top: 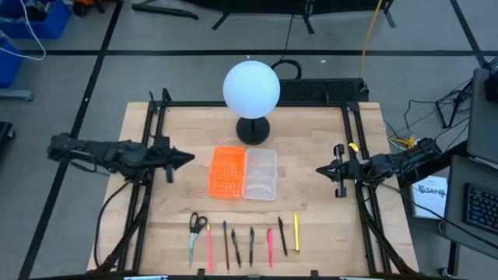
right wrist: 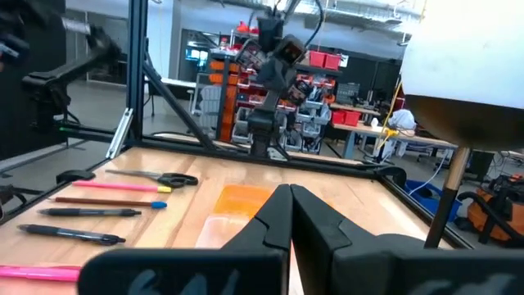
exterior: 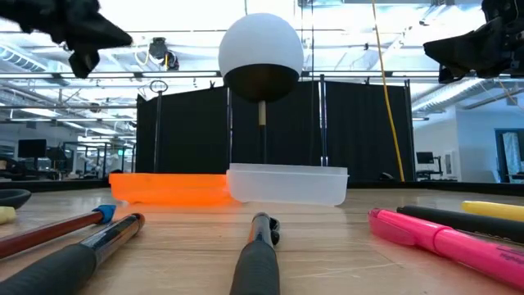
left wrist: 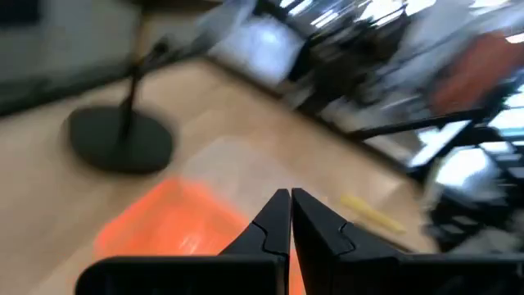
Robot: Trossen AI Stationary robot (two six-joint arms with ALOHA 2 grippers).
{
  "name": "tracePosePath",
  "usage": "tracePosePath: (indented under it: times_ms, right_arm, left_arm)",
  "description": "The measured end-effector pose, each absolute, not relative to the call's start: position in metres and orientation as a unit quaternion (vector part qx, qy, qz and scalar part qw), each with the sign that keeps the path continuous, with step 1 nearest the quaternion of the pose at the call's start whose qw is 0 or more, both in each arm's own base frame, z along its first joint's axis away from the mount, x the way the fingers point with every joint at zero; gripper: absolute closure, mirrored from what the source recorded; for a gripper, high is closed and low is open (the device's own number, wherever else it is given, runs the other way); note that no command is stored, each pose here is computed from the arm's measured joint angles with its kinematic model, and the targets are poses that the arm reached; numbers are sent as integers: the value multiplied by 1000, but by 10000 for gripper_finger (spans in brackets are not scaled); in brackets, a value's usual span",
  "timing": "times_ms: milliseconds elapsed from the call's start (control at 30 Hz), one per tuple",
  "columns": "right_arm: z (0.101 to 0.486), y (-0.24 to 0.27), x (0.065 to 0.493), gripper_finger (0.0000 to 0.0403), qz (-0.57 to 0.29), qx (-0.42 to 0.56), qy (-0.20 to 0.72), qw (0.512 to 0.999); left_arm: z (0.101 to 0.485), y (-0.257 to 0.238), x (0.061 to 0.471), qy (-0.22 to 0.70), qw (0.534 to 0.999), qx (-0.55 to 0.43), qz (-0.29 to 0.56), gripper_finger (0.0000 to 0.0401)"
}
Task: Pick & place school supplies into a supply box
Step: Put the black scissors into the orange supply box
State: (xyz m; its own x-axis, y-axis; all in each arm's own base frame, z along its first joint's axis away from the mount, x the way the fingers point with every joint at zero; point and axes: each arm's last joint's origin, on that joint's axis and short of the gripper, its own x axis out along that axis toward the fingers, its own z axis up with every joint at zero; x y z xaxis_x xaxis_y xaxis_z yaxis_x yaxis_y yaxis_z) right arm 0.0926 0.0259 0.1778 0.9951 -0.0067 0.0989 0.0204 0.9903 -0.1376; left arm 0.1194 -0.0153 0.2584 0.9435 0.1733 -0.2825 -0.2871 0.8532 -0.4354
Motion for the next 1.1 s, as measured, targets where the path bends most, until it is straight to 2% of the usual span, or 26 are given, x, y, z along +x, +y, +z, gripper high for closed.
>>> tracePosePath:
  times_ms: [167,333,567,700,900,1100]
  right_arm:
    - [178,26,93,403,-7,-72,-50,996]
    - [178,26,93,403,-7,-81,-50,995]
    - [178,26,93,403,-8,-90,-50,995]
    - [178,26,93,403,-7,-90,-50,995]
    - [184,26,92,403,-8,-56,-79,995]
    - [184,26,92,403,-7,-39,-81,996]
  left_arm:
    - [277,-31,158,275,881,-312,228,382]
    - [274,-67,196,405,797,-357,272,382]
    - [265,-128,238,462,721,-402,324,382]
    - [245,-159,247,481,704,-392,347,382]
    - [207,-179,253,508,684,-354,386,382]
    - [187,-187,253,547,633,-359,414,379]
